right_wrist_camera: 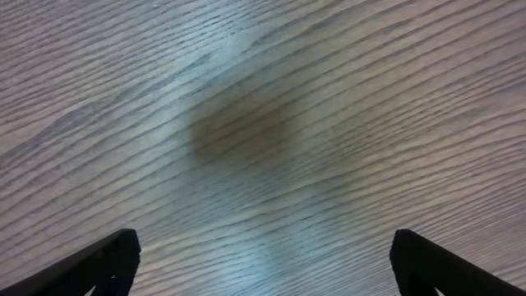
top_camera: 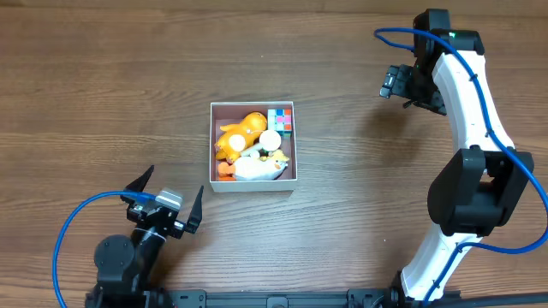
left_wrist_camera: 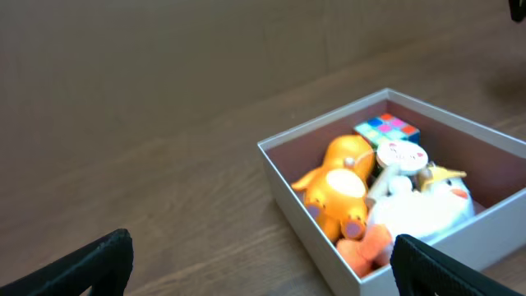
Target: Pack container
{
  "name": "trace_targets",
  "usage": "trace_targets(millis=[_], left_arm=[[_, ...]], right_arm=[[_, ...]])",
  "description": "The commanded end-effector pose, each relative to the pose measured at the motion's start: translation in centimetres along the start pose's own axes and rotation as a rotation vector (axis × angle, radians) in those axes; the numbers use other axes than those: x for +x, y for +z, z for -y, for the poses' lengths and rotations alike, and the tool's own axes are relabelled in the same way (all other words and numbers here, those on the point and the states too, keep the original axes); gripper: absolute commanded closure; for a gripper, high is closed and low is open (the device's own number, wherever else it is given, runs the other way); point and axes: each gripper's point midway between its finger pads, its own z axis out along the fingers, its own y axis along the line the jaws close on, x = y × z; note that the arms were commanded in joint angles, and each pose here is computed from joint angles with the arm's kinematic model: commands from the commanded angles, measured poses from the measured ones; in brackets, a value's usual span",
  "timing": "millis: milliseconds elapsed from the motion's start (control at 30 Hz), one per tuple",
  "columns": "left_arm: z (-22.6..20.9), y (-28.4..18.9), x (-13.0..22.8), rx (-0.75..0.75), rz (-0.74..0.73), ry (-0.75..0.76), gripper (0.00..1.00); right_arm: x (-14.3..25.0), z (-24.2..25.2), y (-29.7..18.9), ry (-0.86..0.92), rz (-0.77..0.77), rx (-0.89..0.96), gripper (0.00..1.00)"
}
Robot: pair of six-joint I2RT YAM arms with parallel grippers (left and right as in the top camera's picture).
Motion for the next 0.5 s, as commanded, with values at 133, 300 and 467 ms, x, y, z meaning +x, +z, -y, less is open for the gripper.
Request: trace_targets(millis=[133, 300, 467], left_arm=[[-0.41, 0.6, 1.96, -0.039, -0.013, 0.012, 0.0], [-0.34, 0.61, 1.93, -0.035, -0.012, 0.012, 0.0], [-0.34, 0.61, 1.93, -0.035, -0.012, 0.013, 0.0]], right_arm=[[-0.14, 0.02, -0.23, -0.004, 0.01, 0.003, 0.0], [-0.14, 0.02, -0.23, -0.004, 0.01, 0.003, 0.0], [-0.14, 0.02, -0.23, -0.004, 0.01, 0.003, 0.0]])
